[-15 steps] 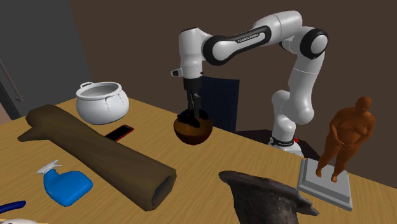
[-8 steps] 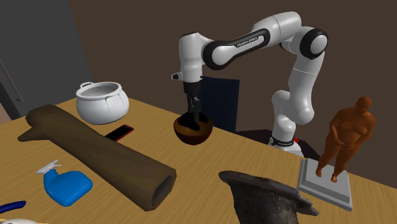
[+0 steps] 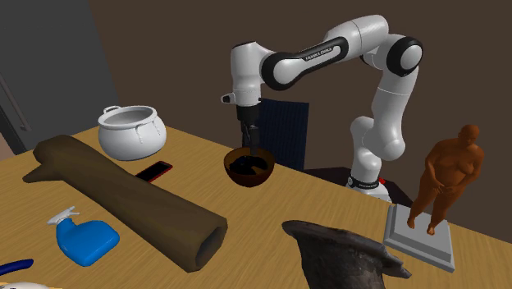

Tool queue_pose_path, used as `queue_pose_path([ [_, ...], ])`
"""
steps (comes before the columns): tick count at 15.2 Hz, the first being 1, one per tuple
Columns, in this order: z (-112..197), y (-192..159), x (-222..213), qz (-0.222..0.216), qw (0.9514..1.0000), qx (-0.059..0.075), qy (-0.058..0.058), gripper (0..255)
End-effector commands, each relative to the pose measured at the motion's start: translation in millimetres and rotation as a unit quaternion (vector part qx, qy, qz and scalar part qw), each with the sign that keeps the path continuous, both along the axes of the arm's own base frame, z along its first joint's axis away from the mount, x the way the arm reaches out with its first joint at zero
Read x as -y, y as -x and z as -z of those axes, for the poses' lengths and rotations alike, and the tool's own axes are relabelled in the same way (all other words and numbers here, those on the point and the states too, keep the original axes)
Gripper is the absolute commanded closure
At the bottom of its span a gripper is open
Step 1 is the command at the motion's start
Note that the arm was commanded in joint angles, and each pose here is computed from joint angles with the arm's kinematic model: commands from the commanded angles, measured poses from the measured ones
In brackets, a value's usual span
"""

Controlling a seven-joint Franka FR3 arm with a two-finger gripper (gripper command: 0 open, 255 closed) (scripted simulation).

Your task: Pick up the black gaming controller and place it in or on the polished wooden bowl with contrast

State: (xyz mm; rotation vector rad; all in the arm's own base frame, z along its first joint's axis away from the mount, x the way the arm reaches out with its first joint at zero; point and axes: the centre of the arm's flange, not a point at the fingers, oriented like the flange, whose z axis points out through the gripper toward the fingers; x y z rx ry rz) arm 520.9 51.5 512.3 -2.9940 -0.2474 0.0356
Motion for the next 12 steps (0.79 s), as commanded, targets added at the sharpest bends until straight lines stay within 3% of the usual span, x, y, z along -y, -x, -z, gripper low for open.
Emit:
queue_pose_path([
  [1, 0, 0, 0, 0.0, 1.0, 0.0, 0.0, 0],
  [5, -49, -2, 7, 0.0, 1.0, 0.0, 0.0, 0],
  [12, -49, -2, 7, 0.0, 1.0, 0.0, 0.0, 0],
])
